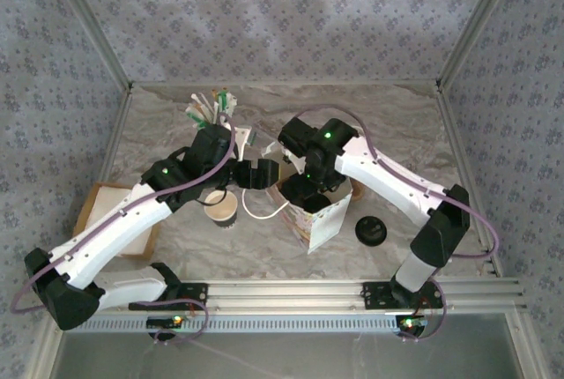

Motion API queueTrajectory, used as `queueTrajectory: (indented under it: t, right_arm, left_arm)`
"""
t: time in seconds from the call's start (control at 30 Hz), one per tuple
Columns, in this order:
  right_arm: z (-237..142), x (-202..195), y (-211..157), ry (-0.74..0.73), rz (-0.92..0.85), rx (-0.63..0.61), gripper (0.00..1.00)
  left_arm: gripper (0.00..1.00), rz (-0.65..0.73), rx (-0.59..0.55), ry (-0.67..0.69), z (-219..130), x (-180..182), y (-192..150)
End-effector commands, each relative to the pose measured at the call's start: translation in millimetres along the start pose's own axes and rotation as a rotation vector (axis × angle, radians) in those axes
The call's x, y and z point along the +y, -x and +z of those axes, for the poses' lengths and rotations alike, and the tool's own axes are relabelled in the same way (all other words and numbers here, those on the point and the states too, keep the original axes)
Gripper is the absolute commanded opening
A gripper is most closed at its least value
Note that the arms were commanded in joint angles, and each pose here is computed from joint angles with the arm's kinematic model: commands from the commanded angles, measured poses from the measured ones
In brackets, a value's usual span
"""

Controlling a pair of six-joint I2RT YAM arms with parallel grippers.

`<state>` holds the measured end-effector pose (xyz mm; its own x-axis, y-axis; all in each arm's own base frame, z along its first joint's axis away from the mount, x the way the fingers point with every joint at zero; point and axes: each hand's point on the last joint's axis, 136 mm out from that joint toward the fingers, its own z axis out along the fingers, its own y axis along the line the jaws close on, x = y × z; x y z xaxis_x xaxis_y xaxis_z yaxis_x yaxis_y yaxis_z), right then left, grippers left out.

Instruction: Pack the takeout coffee

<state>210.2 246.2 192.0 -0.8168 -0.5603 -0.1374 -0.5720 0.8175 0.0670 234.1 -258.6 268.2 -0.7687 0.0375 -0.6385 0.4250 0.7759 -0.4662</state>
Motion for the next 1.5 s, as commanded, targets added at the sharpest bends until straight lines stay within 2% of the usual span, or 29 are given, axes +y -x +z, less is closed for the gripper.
queueTrajectory:
  t: [0.0, 0.73, 1.47]
  right_arm:
    - [-19, -1, -3, -0.012, 0.001, -0.034, 0.97]
    - [-58, 5, -6, 0.017, 0.011, -0.172, 0.97]
    - [-114, 8, -8, 0.061, -0.011, -0.415, 0.94]
  left_arm:
    - [0.89, 0.0, -0.031, -0.012, -8, -5, 6]
    - [0.94, 0.002, -0.093, 0.001, -30, -4, 15]
    - [0.99, 0.006, -0.174, -0.017, -63, -11, 28]
